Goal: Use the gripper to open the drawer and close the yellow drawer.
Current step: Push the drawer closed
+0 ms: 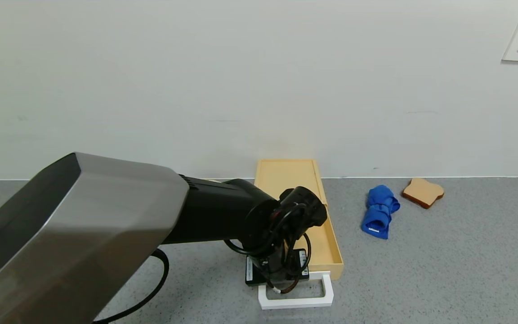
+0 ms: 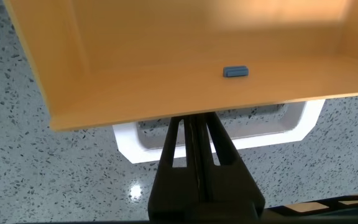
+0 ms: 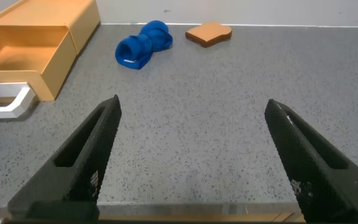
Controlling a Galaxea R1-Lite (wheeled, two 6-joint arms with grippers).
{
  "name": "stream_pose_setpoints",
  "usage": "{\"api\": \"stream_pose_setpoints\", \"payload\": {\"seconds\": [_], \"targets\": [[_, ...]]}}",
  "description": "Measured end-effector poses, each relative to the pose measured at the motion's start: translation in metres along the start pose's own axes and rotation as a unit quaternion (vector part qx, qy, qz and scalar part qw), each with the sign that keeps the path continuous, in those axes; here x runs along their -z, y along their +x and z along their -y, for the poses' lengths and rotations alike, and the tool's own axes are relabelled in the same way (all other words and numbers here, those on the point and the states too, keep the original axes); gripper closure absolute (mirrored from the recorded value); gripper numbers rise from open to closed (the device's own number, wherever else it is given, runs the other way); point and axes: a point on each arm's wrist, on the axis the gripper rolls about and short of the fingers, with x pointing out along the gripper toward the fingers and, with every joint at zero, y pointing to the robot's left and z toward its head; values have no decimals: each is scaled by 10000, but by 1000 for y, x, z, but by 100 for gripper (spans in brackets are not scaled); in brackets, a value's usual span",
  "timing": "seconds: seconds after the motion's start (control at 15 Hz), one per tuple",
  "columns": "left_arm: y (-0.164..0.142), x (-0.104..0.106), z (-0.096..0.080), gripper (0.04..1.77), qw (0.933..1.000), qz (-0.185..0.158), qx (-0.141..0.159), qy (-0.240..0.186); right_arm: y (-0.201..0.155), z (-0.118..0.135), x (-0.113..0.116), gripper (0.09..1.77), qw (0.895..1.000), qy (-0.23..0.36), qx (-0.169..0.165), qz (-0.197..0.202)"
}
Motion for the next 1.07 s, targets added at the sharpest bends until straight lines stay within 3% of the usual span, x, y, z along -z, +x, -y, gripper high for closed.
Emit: {"api": "stream_pose_setpoints", "payload": {"seconds": [0.47,1.07], "targets": [[3,-12,-1,170,9996,229,-160,-52,0,0,0,16,10000,-1,2,0],[6,-37,-3,170,9988,495,-64,-14,0,0,0,16,10000,0,0,0]]}}
